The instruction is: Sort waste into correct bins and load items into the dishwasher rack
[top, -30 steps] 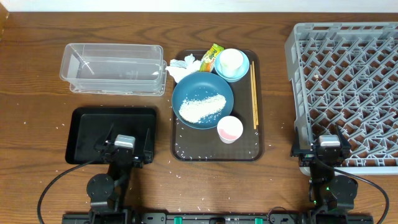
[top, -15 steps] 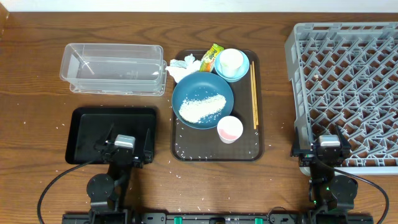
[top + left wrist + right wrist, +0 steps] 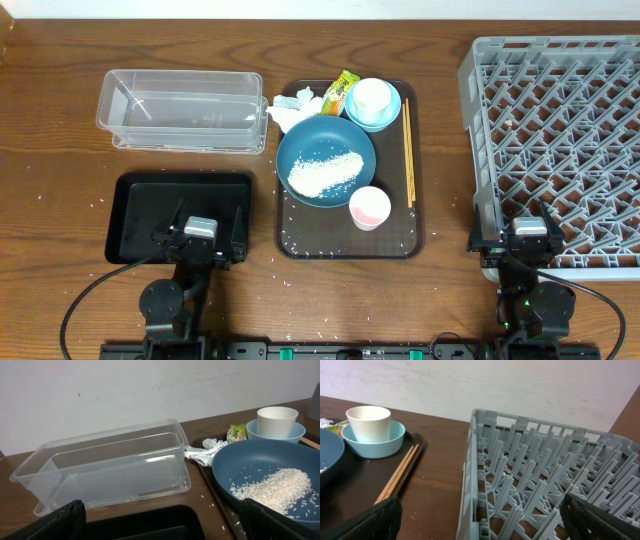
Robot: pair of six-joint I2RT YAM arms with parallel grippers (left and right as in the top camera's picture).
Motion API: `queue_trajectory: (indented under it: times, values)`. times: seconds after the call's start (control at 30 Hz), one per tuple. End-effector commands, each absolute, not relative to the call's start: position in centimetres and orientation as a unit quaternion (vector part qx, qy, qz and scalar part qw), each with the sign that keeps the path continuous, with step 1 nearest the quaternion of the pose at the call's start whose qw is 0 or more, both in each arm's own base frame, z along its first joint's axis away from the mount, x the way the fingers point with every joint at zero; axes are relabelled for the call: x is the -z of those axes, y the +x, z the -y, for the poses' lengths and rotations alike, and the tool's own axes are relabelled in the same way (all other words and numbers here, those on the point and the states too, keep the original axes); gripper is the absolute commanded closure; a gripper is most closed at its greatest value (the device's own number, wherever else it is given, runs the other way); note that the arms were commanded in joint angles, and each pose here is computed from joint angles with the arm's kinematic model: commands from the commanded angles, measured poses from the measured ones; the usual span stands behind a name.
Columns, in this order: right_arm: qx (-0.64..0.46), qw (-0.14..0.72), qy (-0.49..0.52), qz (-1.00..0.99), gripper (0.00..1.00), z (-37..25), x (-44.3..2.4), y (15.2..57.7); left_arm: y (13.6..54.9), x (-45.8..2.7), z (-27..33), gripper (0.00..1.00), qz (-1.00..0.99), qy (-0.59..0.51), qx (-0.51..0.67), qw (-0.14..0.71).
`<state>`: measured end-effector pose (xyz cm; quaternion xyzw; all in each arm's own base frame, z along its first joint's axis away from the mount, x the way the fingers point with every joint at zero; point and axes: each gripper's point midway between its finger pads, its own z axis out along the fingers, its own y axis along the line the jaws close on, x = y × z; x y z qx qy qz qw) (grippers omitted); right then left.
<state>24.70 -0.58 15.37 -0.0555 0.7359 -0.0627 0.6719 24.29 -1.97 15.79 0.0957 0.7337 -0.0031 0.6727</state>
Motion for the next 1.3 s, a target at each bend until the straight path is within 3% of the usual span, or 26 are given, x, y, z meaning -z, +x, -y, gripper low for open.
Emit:
queue_trajectory:
  times: [0.0, 0.57, 0.8, 0.9, 1.03, 1.27]
  values:
    - [0.065, 0.667, -0.063, -0.739, 0.01, 0.3, -15.1, 24.7, 24.3, -14.1, 2.0, 0.00, -0.747, 0.093, 0.008, 0.658]
    - [0.065, 0.667, -0.063, -0.739, 0.01, 0.3, -15.1, 24.7, 24.3, -14.1, 2.0, 0.00, -0.747, 0.093, 0.007, 0.658]
    - [-0.008, 0.749, -0.136, -0.648, 0.01, -3.5, -20.6, 24.3, 24.3, -14.1, 1.9, 0.00, -0.747, 0.093, 0.007, 0.658]
    - [-0.084, 0.786, -0.221, -0.571, 0.01, -7.5, -23.9, 22.2, 24.3, -14.1, 1.9, 0.00, -0.747, 0.093, 0.007, 0.658]
    - [-0.101, 0.827, -0.301, -0.463, 0.01, -10.0, -27.9, 18.9, 24.3, -14.1, 2.0, 0.00, -0.747, 0.093, 0.008, 0.658]
    - [-0.187, 0.842, -0.224, -0.454, 0.01, -9.3, -30.3, 18.0, 24.3, -14.1, 2.0, 0.00, -0.747, 0.093, 0.008, 0.658]
